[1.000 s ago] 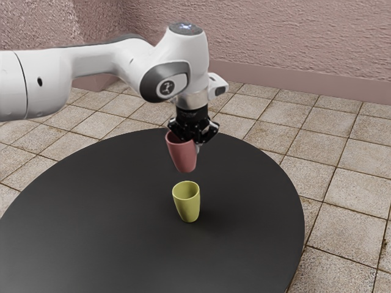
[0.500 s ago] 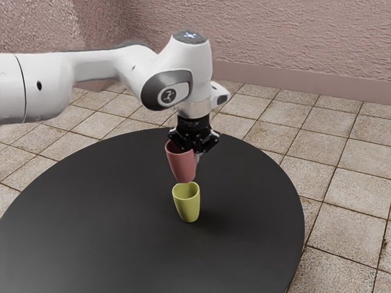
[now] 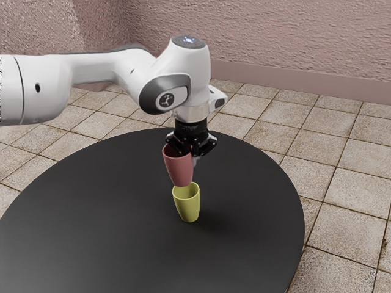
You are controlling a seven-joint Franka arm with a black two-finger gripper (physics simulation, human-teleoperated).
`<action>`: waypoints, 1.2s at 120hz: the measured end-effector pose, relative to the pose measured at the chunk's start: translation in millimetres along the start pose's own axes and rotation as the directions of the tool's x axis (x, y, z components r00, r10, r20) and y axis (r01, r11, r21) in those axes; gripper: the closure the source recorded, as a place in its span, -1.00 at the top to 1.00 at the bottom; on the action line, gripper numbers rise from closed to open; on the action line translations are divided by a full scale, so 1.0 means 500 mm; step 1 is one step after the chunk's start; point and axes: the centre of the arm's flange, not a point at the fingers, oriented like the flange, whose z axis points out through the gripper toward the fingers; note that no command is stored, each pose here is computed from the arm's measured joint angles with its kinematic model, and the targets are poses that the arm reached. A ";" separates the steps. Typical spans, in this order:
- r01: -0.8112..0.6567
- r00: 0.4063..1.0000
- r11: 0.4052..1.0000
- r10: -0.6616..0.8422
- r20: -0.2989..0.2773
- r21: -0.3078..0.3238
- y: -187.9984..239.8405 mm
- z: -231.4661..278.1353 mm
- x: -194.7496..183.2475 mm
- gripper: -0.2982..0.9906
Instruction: Place the left cup onto the right cup
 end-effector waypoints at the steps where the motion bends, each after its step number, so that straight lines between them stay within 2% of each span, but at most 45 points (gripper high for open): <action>1: 0.001 1.000 1.000 -0.001 0.000 0.000 0.000 0.001 0.000 -0.68; 73: 0.019 0.999 1.000 -0.019 -0.025 0.008 -0.017 0.022 0.033 -0.68; 144: 0.010 1.000 1.000 -0.010 -0.001 -0.011 0.001 0.091 0.047 -0.68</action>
